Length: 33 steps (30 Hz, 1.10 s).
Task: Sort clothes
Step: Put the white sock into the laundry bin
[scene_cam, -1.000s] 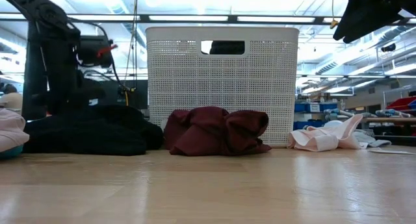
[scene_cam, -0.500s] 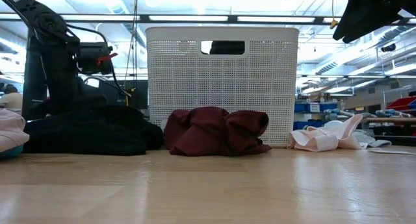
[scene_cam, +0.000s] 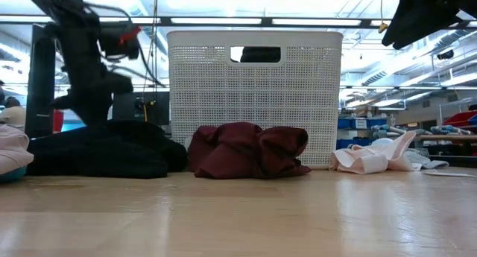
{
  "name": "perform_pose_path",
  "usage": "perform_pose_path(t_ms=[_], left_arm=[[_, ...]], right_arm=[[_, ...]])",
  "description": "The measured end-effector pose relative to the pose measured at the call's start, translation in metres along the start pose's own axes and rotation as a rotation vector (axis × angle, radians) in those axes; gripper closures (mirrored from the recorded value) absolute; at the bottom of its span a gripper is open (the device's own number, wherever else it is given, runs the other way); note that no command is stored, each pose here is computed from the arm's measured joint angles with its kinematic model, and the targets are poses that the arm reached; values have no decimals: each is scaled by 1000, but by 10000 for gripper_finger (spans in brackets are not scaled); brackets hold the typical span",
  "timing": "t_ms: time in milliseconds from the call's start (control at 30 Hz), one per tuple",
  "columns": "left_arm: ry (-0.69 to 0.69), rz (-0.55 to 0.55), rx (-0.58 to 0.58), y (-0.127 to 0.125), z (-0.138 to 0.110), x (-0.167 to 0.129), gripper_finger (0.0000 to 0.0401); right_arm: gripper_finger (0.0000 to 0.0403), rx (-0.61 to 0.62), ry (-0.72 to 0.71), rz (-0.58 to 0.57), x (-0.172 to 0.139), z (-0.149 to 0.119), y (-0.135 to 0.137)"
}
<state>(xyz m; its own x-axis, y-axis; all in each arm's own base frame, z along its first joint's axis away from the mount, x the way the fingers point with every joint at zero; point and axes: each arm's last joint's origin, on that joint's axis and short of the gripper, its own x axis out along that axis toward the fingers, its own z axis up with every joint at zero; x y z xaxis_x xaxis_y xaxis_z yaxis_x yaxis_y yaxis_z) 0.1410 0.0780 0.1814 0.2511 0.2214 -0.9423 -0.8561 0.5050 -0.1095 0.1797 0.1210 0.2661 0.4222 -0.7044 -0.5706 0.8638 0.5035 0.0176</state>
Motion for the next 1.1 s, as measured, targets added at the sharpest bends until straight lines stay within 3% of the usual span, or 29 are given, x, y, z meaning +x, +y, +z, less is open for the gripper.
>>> perform_pose_path(t_ms=[433, 733, 833, 1100], left_arm=[[-249, 12, 111, -36, 37, -96, 401], [-563, -119, 159, -51, 69, -168, 401], [-637, -174, 193, -59, 81, -182, 401], [-618, -258, 337, -100, 128, -190, 401]], right_arm=[[276, -8, 1, 5, 0, 0, 1], [280, 17, 29, 39, -8, -11, -2], [283, 47, 2, 66, -14, -24, -9], [289, 130, -15, 202, -18, -63, -22]])
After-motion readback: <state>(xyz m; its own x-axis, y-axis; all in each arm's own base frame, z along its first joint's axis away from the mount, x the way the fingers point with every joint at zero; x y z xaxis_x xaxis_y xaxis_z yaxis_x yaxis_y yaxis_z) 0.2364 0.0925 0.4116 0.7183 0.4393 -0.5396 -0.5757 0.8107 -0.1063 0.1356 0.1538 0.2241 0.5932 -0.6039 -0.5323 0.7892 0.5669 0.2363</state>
